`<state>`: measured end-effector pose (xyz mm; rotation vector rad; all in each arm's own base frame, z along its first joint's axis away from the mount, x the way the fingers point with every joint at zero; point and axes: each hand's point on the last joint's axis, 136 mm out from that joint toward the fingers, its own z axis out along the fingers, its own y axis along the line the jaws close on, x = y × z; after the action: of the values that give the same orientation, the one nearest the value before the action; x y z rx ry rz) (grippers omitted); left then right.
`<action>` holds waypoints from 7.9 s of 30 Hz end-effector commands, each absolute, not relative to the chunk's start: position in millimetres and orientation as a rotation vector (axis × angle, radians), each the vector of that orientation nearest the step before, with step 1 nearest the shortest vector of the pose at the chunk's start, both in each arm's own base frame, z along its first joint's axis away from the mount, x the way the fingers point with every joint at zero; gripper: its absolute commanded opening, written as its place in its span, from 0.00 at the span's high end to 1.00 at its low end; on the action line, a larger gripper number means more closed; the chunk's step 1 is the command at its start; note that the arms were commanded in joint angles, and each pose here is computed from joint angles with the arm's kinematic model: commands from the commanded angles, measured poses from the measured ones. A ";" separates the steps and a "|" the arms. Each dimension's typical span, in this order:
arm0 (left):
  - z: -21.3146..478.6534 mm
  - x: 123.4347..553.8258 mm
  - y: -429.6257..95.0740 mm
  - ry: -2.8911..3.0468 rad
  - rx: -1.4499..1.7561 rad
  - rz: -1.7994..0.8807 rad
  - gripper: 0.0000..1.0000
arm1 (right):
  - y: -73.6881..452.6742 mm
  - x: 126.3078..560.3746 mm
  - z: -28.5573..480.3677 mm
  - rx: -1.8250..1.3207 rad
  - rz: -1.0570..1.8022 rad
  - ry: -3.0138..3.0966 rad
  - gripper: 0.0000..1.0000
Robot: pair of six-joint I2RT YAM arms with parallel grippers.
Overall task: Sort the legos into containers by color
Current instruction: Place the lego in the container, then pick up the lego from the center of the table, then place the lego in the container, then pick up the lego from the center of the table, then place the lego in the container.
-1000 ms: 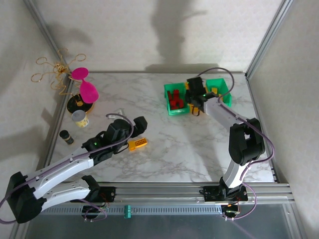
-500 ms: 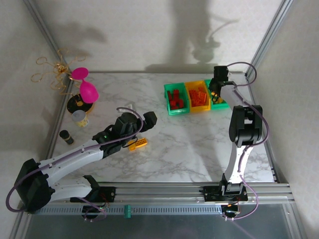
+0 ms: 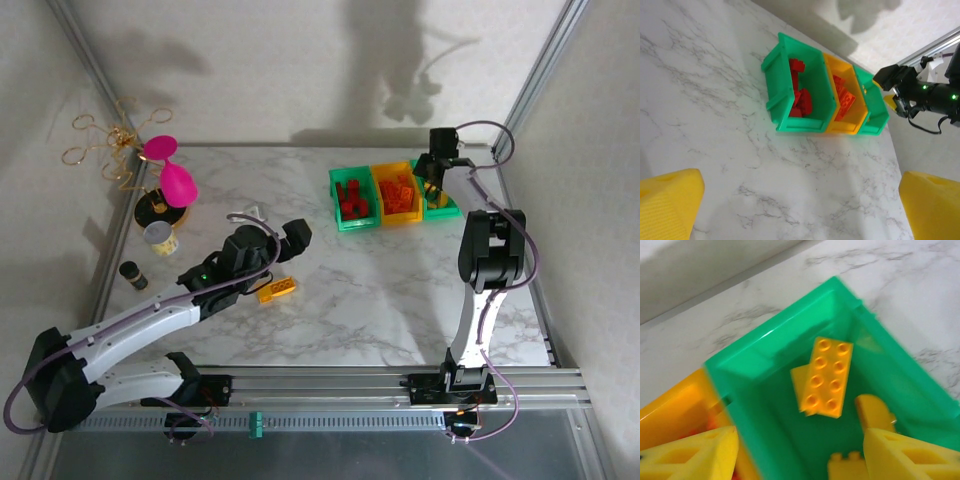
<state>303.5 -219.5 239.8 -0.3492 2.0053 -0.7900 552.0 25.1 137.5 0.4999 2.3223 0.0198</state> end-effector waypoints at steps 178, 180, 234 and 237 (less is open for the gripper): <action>203.0 220.5 -79.9 2.012 -0.755 -0.411 0.00 | 430.3 234.8 99.3 -0.686 0.656 2.423 0.18; 203.2 218.8 -75.7 2.002 -0.776 -0.406 0.00 | 441.4 227.8 94.1 -0.725 0.663 2.418 0.19; 235.7 266.4 -159.4 2.014 -0.480 -0.587 0.00 | 183.6 404.5 159.3 0.124 0.173 2.340 0.65; 240.0 276.6 -182.7 2.010 -0.412 -0.647 0.00 | 127.1 433.8 165.7 0.265 0.121 2.300 0.65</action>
<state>263.8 -158.0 212.8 -0.4816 2.0714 -0.5254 422.8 167.2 160.5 0.1878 2.3253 0.1938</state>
